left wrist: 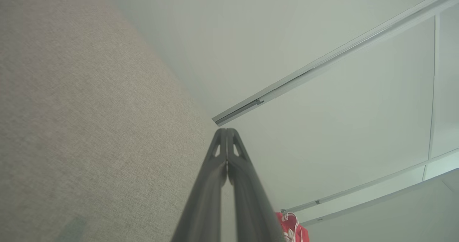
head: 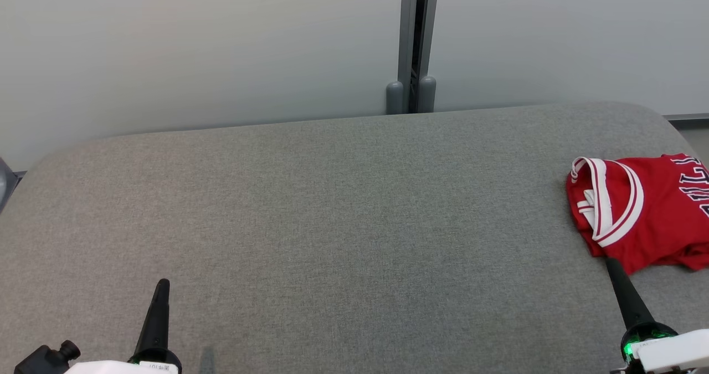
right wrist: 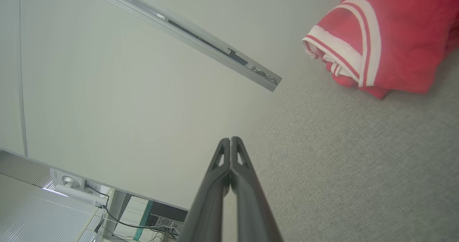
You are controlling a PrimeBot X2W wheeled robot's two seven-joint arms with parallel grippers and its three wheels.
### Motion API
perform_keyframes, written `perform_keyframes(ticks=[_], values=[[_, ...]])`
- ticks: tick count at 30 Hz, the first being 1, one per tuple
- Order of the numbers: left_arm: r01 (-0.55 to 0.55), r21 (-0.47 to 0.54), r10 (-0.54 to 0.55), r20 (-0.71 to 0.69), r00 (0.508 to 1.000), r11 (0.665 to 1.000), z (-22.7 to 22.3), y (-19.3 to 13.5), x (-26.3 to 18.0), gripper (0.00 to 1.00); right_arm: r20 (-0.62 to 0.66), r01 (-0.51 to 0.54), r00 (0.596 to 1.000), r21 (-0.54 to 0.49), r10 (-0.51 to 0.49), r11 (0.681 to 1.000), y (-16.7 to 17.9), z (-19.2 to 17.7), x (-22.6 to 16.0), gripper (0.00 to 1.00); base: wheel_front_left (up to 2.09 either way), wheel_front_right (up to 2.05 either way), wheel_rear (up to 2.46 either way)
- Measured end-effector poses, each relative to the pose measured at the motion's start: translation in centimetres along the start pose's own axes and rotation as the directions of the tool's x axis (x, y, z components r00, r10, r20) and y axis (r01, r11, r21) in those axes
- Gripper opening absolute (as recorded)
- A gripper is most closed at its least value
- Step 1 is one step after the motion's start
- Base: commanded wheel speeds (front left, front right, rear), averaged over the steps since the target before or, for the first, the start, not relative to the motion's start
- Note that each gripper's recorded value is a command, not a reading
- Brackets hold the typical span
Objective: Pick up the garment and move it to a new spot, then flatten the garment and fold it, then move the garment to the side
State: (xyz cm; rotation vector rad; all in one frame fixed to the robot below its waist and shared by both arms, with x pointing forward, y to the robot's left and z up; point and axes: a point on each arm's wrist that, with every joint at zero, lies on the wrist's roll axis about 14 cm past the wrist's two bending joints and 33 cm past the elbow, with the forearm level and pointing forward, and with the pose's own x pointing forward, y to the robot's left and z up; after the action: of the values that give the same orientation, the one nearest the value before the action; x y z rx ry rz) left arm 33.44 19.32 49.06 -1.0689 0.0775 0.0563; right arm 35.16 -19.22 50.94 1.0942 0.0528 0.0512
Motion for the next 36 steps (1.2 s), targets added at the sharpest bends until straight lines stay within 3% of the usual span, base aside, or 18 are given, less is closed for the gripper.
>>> perform_keyframes(ticks=[15, 36], values=[[0.017, -0.152, -0.016, 0.010, 1.000, 0.988, -0.02, -0.26, 0.29, 0.00, 0.004, 0.000, 1.000, 0.143, -0.001, 0.990, -0.32, 0.20, 0.40, 0.00, 0.00, 0.00, 0.00], [0.048, -0.337, -0.038, 0.037, 0.999, 0.940, 0.20, -0.67, 0.78, 0.00, 0.014, -0.001, 1.000, 0.318, -0.004, 0.948, -0.85, 0.53, 0.81, 0.00, 0.00, 0.00, 0.00]])
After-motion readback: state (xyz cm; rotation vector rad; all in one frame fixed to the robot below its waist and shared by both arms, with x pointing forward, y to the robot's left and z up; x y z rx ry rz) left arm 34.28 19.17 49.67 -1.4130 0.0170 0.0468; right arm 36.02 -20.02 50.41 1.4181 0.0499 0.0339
